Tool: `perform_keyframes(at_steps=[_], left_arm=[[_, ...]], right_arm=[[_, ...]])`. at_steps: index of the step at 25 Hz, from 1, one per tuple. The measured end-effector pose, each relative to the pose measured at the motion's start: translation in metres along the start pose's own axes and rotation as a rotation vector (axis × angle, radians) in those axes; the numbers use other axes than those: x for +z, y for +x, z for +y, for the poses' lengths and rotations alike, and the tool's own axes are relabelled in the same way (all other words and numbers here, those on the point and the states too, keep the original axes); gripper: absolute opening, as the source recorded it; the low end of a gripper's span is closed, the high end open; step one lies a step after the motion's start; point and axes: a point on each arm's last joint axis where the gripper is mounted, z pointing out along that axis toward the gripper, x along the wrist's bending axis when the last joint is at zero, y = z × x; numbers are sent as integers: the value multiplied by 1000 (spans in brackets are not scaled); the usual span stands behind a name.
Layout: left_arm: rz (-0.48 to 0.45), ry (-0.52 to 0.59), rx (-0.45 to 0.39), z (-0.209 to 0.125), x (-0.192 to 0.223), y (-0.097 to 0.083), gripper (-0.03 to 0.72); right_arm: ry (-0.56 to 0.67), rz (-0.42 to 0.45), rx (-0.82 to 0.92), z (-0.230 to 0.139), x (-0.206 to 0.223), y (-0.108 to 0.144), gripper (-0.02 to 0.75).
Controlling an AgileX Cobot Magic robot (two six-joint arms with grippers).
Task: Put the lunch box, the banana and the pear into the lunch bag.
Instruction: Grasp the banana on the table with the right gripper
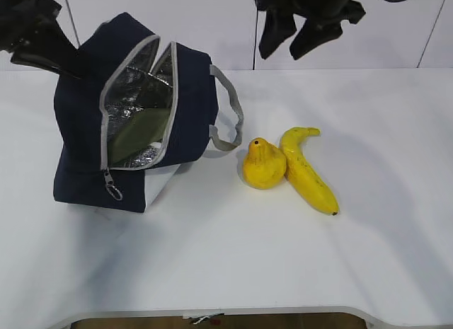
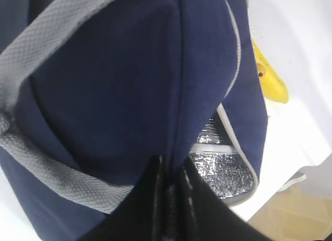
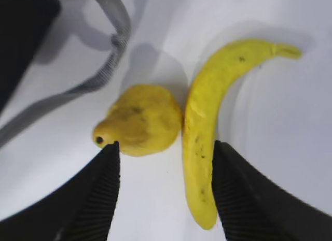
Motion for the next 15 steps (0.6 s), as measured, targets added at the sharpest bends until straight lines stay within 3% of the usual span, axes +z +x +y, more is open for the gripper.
perform_keyframes(at_steps=[8,15], left_arm=[[-4,7,0,-1,0,0,15],[-5,9,-2,-1,0,0,15]], right_arm=[[165,-96,18,-32,30,-18,456],[195,-191,30,-38,35,-28,456]])
